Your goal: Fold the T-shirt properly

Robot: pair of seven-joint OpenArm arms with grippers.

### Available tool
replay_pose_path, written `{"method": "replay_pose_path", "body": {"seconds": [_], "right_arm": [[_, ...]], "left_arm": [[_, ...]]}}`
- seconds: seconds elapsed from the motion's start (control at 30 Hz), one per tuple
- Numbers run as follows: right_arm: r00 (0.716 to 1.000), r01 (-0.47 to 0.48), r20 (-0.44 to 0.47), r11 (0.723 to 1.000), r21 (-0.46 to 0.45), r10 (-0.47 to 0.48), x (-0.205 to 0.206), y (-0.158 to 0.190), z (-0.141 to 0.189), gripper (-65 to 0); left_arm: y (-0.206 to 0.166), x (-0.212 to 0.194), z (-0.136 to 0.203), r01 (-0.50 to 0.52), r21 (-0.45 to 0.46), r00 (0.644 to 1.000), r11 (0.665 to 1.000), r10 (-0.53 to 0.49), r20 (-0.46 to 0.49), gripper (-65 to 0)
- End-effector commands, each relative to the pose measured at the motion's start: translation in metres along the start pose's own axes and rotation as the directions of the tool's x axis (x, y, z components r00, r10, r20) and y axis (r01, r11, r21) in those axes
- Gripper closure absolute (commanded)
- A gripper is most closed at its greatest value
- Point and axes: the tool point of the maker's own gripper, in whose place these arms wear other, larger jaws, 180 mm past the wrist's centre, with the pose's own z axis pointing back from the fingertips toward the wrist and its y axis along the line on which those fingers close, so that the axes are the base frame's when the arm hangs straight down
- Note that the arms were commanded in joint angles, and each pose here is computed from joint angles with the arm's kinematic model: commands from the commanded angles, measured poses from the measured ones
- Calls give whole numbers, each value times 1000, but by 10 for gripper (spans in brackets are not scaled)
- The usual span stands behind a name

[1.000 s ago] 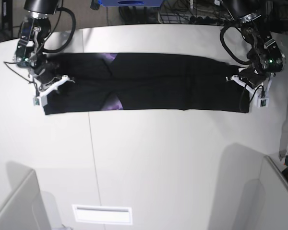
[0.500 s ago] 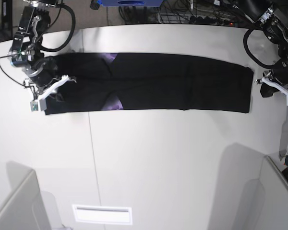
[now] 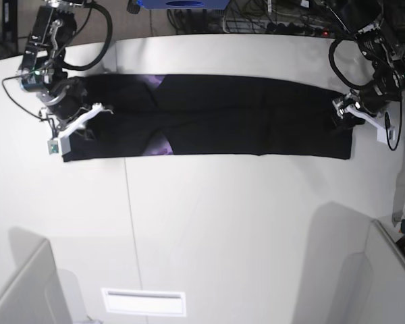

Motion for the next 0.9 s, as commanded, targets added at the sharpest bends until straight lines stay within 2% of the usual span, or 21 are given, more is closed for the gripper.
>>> {"method": "replay_pose_path", "body": {"seconds": [0.0,0.1,0.17,0.23,0.27,0.37,0.47,0.6,0.67,0.77,0.87], "right_arm": [[999,-17,46,1000,4,16,14,0,4,0],[999,-16,46,1000,3,16,14,0,4,0],[999,-13,48,1000,-2,13,14,-2,5,0],[999,-13,48,1000,-2,13,14,-2,5,0],[999,-13,48,1000,-2,13,14,-2,5,0],[999,-16,47,1000,1,16,14,-1,4,0],[999,-15,47,1000,0,15,14,-1,5,0],[999,-15,49,1000,-2,15,15,-2,5,0],[999,-15,52,1000,-2,15,15,-2,5,0],[998,-16,54,1000,-1,16,16,-2,5,0],[998,-16,60,1000,-2,16,18,-2,5,0]], "left_arm": [[5,2,1,17,22,1000,1000,-17,-17,-536],[14,-6,-1,30,68,998,997,-27,-56,-387],[19,-10,-1,43,96,996,994,-36,-76,-235],[22,-12,-1,49,109,995,993,-40,-86,-53],[22,-12,-1,49,109,995,993,-40,-86,0],[25,-7,3,54,121,996,991,-45,-75,0],[30,11,17,108,153,994,982,-101,-52,0],[20,35,40,195,191,979,962,-201,12,0],[2,40,48,262,194,962,945,-272,31,0],[-36,33,47,282,167,954,945,-295,58,0],[-79,13,39,318,94,945,943,-324,50,0]]}}
